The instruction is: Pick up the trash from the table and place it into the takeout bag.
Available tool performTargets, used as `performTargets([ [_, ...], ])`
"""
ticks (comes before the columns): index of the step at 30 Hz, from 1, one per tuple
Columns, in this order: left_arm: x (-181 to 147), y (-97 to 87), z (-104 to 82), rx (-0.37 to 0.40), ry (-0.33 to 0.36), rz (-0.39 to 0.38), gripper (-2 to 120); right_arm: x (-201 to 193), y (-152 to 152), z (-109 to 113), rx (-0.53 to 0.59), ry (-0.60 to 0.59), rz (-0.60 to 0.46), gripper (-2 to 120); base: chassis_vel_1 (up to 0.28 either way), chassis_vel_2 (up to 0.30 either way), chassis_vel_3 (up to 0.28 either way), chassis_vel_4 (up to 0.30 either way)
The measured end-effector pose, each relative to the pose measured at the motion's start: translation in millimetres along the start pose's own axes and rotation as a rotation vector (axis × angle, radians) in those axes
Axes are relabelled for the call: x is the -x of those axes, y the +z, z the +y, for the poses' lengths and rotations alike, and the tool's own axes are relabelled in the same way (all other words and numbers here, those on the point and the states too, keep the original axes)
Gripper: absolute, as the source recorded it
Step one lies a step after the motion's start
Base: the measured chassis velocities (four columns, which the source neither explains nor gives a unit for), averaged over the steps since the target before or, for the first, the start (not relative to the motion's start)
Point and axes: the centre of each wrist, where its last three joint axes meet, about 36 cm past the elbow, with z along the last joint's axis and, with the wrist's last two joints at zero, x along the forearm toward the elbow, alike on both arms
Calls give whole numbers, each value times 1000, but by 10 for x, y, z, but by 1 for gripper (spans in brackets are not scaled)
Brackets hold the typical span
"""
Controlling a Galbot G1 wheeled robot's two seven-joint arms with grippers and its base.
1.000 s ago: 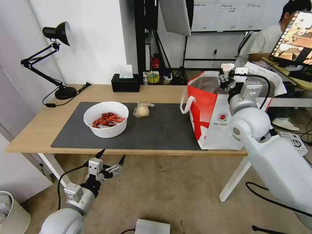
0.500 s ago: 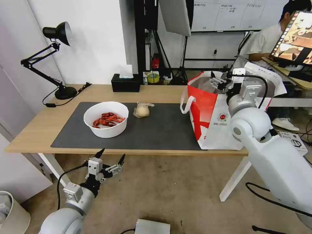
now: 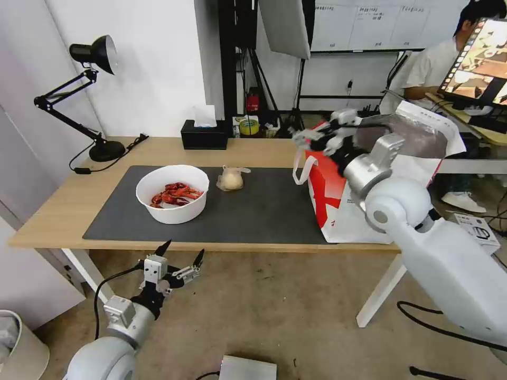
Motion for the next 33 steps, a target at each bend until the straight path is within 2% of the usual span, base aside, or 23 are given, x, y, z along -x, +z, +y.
performTargets([
  [3,6,2,-3,-2,1,-1,100,-106,261,100,-8,-5,51,100,0,0,0,0],
  [4,6,2,-3,-2,1,-1,100,-106,261,100,-8,-5,51,100,0,0,0,0],
  [6,13,5,-10,-4,2,-1,100,-239,523,189,-8,21,84,100,0,0,0,0],
  [7,13,5,-10,-4,2,-1,100,-239,523,189,-8,21,84,100,0,0,0,0],
  [10,59,22,-20,-2,17,0,100,-497,829,304,-2,76,109,100,0,0,0,0],
  [26,75,30,-35,-6,20,-2,100,-1128,1473,660,54,152,165,100,0,0,0,0],
  [33,90,23,-29,-2,23,-5,100,-1326,1621,733,73,148,188,100,0,0,0,0],
])
